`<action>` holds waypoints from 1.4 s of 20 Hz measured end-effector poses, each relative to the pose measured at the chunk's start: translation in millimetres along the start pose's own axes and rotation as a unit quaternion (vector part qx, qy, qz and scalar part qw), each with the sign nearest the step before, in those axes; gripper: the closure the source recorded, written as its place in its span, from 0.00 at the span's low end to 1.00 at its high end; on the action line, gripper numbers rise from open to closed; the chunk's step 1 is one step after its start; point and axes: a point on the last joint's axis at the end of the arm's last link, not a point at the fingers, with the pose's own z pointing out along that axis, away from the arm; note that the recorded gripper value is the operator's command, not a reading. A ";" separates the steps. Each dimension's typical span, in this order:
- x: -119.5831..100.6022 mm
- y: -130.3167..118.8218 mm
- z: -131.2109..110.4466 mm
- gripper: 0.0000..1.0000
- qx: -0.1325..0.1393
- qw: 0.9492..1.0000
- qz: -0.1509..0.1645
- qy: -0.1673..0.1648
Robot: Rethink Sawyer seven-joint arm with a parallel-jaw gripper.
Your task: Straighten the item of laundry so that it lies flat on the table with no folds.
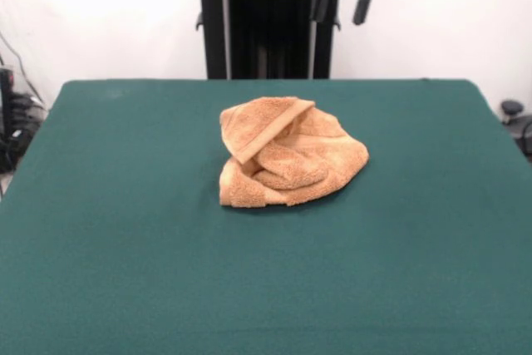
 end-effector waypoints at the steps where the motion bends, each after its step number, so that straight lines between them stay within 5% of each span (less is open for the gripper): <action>1: 0.1 4.9 -0.8 0.00 0.001 1.000 -0.002 -0.007; 9: 18.3 26.1 6.0 0.00 0.017 0.998 0.000 -0.064; 16: 32.4 30.9 7.4 0.00 0.025 0.997 0.022 -0.069; 28: -16.1 42.3 15.6 0.00 0.021 0.996 0.033 -0.083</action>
